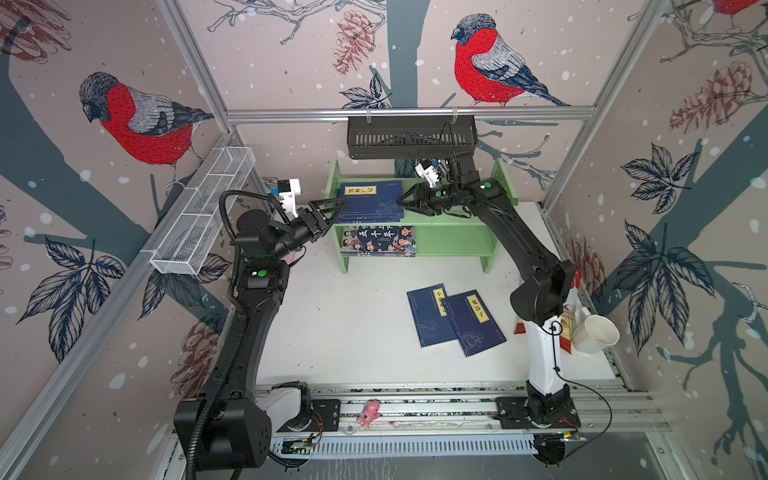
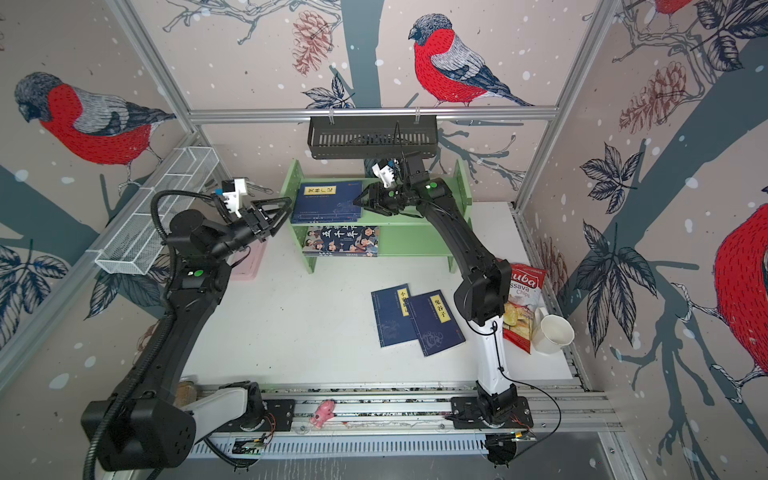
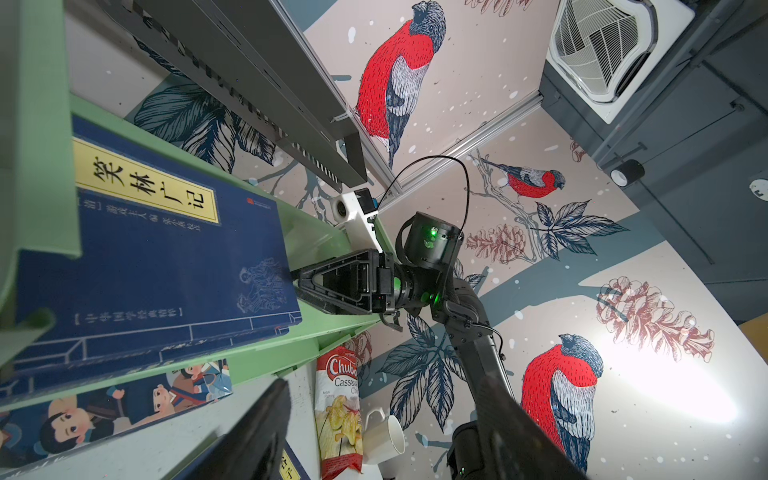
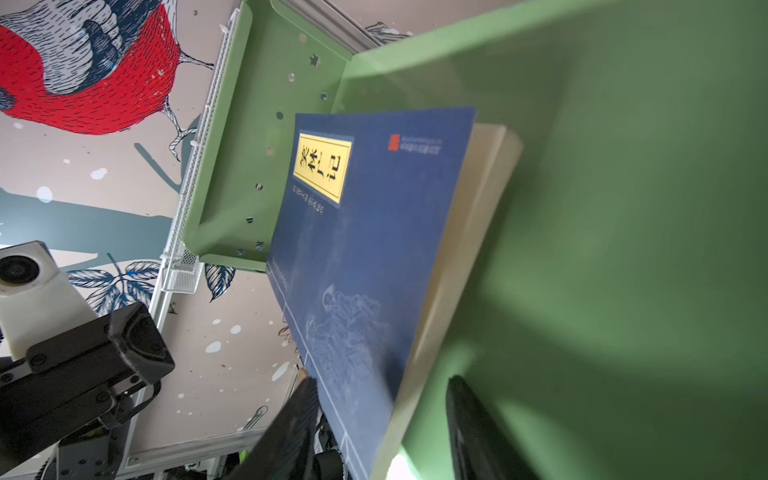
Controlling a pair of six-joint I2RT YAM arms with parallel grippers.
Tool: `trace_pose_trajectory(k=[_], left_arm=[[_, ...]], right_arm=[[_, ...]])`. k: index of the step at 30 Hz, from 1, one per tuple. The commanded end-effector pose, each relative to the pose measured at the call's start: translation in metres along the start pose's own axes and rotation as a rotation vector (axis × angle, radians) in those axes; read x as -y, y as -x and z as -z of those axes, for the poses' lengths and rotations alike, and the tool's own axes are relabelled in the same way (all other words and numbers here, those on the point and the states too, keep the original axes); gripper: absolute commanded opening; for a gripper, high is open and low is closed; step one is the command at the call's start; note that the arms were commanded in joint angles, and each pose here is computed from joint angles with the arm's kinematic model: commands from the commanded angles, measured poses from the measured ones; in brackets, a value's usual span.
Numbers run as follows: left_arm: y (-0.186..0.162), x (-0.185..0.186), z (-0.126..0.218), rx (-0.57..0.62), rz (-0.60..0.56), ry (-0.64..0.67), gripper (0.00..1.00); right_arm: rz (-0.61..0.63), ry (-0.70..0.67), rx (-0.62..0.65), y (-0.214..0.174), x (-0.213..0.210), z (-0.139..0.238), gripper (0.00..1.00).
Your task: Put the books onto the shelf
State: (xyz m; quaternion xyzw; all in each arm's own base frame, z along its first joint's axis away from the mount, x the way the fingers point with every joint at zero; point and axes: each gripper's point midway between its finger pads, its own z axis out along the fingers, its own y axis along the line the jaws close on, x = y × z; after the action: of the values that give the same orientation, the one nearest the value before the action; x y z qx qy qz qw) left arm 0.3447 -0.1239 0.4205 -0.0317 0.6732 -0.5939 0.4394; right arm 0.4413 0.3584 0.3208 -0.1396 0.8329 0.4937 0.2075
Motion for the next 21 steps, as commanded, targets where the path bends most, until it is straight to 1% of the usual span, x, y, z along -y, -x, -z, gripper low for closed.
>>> trace_pose_trajectory(k=[1, 2, 3, 5, 7, 9, 14, 16, 17, 21], left_arm=[[0.0013, 0.0122, 0.0020, 0.000, -0.037, -0.037, 0.71], [0.0008, 0.0119, 0.0017, -0.002, -0.035, -0.036, 0.71], [0.0005, 0.0114, 0.0018, -0.002, -0.035, -0.035, 0.71], [-0.0002, 0.0109, 0.0021, -0.002, -0.034, -0.034, 0.71], [-0.0009, 0.0104, 0.0022, -0.005, -0.032, -0.033, 0.71], [-0.0008, 0.0106, 0.0022, -0.005, -0.032, -0.034, 0.71], [-0.0005, 0.0113, 0.0026, -0.003, -0.031, -0.035, 0.71], [-0.0006, 0.0121, 0.0026, -0.003, -0.033, -0.036, 0.71], [-0.0011, 0.0112, 0.0027, -0.004, -0.030, -0.034, 0.71], [-0.0016, 0.0116, 0.0031, -0.004, -0.030, -0.034, 0.71]], right_arm=[[0.022, -0.034, 0.010, -0.0007, 0.0021, 0.0015, 0.44], [0.022, -0.033, 0.011, -0.0004, 0.0025, 0.0009, 0.41], [0.019, -0.032, 0.010, -0.0004, 0.0029, 0.0002, 0.41], [0.020, -0.028, 0.008, -0.0007, 0.0026, -0.0011, 0.36], [0.017, -0.028, 0.007, -0.0011, 0.0032, -0.0021, 0.34], [0.018, -0.027, 0.006, -0.0011, 0.0033, -0.0019, 0.28], [0.017, -0.030, 0.006, -0.0013, 0.0041, -0.0021, 0.18], [0.018, -0.028, 0.005, -0.0014, 0.0039, -0.0021, 0.16], [0.019, -0.028, 0.004, -0.0017, 0.0036, -0.0024, 0.13], [0.024, -0.026, 0.003, -0.0024, 0.0025, -0.0033, 0.12]])
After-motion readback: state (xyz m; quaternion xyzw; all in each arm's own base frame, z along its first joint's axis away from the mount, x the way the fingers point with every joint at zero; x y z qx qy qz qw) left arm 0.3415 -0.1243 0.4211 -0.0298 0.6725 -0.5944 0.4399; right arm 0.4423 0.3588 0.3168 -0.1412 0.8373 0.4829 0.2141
